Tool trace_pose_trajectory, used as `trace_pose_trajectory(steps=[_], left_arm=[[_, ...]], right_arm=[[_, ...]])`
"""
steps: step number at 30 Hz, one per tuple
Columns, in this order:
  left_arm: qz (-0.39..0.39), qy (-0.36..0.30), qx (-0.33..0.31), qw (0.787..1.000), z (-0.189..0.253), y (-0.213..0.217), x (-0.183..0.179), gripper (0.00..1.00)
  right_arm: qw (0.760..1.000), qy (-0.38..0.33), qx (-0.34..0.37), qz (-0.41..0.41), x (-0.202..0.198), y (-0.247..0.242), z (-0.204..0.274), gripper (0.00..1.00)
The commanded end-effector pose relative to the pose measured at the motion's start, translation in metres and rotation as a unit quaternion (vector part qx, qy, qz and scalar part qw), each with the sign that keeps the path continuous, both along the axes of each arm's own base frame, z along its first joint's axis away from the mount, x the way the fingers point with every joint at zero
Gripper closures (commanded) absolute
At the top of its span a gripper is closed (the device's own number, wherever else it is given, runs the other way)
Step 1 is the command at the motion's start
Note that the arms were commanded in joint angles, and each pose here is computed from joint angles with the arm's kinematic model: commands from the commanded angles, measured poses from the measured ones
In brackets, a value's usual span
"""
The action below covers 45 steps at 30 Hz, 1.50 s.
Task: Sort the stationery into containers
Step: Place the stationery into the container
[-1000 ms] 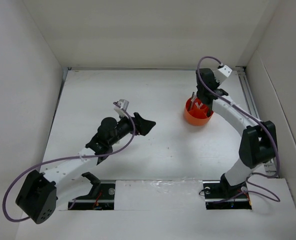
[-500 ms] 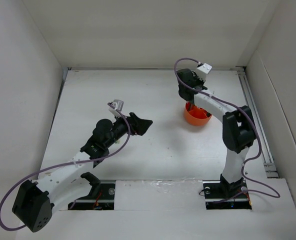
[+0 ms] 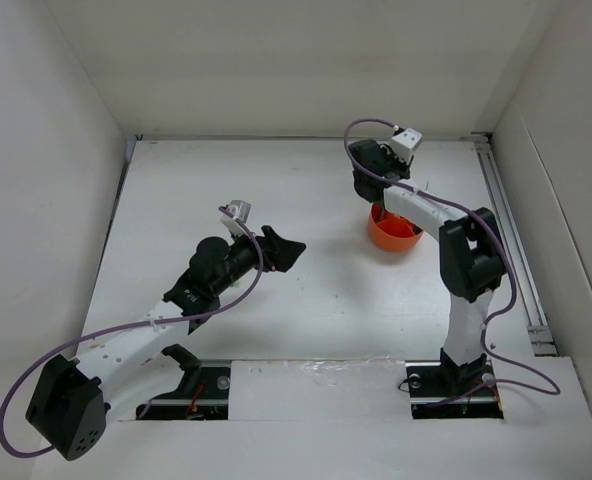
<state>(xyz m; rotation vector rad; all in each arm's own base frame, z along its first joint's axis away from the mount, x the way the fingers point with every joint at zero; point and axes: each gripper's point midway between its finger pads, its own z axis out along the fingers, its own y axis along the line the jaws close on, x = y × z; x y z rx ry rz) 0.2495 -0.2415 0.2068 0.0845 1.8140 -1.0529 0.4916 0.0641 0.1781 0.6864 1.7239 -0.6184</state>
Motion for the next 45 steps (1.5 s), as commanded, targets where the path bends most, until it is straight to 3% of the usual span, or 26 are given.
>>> trace_pose_trajectory(steps=[1,9,19,21,24,30,32,35,36,37,39,45], left_arm=[[0.009,-0.019,-0.016,1.0,0.015,0.001,0.004,0.01],[0.014,-0.012,-0.01,1.0,0.01,0.001,0.006,0.01],[0.018,-0.012,-0.009,1.0,0.01,0.002,0.007,0.01],[0.03,-0.01,-0.006,0.999,0.007,0.004,0.011,0.03],[0.056,-0.004,0.003,0.998,0.001,0.011,0.018,0.11],[0.167,0.018,0.045,0.985,-0.018,0.044,0.04,0.45],[0.213,0.039,0.062,0.974,-0.028,0.058,0.048,0.48],[0.257,0.07,0.099,0.959,-0.043,0.069,0.058,0.57],[0.269,0.078,0.104,0.954,-0.046,0.073,0.063,0.61],[0.273,0.087,0.114,0.951,-0.052,0.075,0.065,0.69],[0.289,0.12,0.131,0.941,-0.071,0.087,0.075,0.75],[0.314,0.183,0.143,0.92,-0.104,0.116,0.09,0.8]], right_arm=[[1.0,-0.011,-0.016,-0.017,0.003,0.0,0.008,1.0],[0.999,-0.007,-0.04,-0.011,0.002,0.024,0.002,0.91],[0.999,-0.018,-0.044,-0.008,-0.005,0.035,0.016,0.54],[0.999,-0.023,-0.034,-0.006,-0.006,0.035,0.021,0.42],[0.999,-0.037,-0.011,0.005,-0.017,0.042,0.037,0.3],[0.992,-0.052,0.08,0.08,-0.047,0.071,0.055,0.27],[0.983,-0.039,0.121,0.134,-0.056,0.092,0.048,0.52],[0.957,-0.027,0.181,0.223,-0.08,0.13,0.041,1.0],[0.935,-0.025,0.218,0.277,-0.088,0.159,0.041,1.0],[0.925,-0.016,0.23,0.302,-0.1,0.167,0.033,1.0],[0.907,-0.002,0.245,0.344,-0.113,0.189,0.024,1.0],[0.884,0.015,0.265,0.385,-0.135,0.218,0.011,1.0]])
